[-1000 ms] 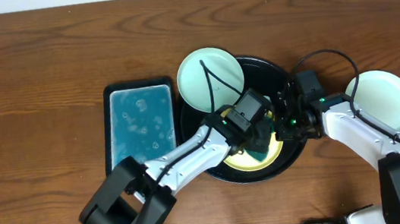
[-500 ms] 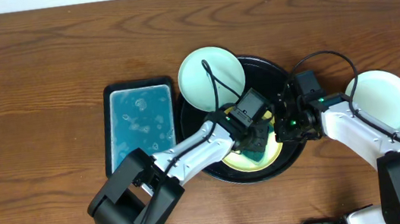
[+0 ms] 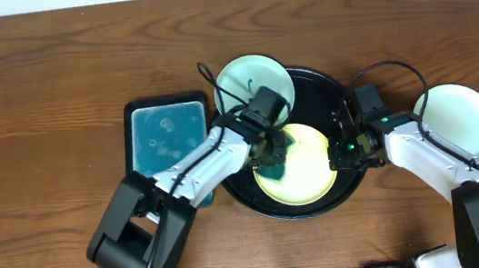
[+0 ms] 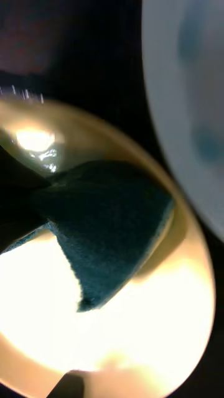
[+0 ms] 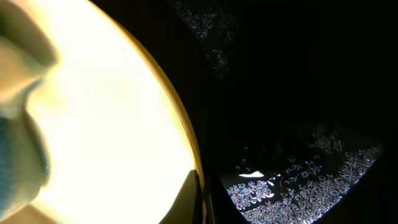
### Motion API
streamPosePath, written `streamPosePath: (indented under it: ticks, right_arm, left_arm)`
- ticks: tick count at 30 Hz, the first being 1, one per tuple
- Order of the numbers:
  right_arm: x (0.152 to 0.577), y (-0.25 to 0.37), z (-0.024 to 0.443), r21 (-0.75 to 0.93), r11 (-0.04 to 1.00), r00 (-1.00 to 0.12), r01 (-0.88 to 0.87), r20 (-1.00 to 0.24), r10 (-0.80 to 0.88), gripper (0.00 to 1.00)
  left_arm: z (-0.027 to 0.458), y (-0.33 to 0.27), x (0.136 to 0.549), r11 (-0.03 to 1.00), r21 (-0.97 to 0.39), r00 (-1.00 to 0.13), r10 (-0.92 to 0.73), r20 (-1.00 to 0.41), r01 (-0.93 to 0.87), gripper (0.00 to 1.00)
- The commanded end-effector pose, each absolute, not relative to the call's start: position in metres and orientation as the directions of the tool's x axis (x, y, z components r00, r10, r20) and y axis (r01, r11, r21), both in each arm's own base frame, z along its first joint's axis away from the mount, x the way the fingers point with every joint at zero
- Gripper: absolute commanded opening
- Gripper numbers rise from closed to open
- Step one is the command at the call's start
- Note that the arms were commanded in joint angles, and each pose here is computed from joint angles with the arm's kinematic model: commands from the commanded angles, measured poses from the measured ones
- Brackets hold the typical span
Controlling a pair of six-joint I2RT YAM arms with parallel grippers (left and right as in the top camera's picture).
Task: Clean dirty plates on tray and stack at the side
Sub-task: 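Scrub the yellow plate with the sponge in left gripper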
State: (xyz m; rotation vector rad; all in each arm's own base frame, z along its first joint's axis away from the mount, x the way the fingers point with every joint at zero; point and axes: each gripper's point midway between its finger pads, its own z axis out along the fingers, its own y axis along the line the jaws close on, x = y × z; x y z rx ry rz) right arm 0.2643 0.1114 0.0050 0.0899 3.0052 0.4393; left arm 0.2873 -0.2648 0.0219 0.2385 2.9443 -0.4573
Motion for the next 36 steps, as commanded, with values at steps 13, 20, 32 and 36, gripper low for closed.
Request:
streamPosePath:
  ticks: [13,20,32,36]
  right_arm:
    - [0.265,0.111,0.005,0.279,0.959,-0.992,0.051,-0.096,0.081,0.01]
    - [0.265,0.111,0.005,0.279,0.959,-0.992,0.051,-0.096,0.081,0.01]
    - [0.264,0.111,0.005,0.279,0.959,-0.992,0.051,-0.095,0.081,0.01]
    - [0.264,0.111,0.005,0.278,0.959,-0.992,0.048,-0.096,0.078,0.01]
  left_arm:
    - [0.101,-0.282,0.293,0.874,-0.412,-0.929,0.107,-0.355,0.259,0.08]
    - [0.074,-0.305,0.283,0.865,-0.403,-0.928,0.167,-0.334,0.301,0.08]
    - [0.011,-0.29,0.278,0.935,-0.233,-0.944,0.206,-0.257,0.267,0.08]
    - [0.009,-0.265,0.292,0.967,-0.13,-0.942,0.176,-0.284,0.219,0.08]
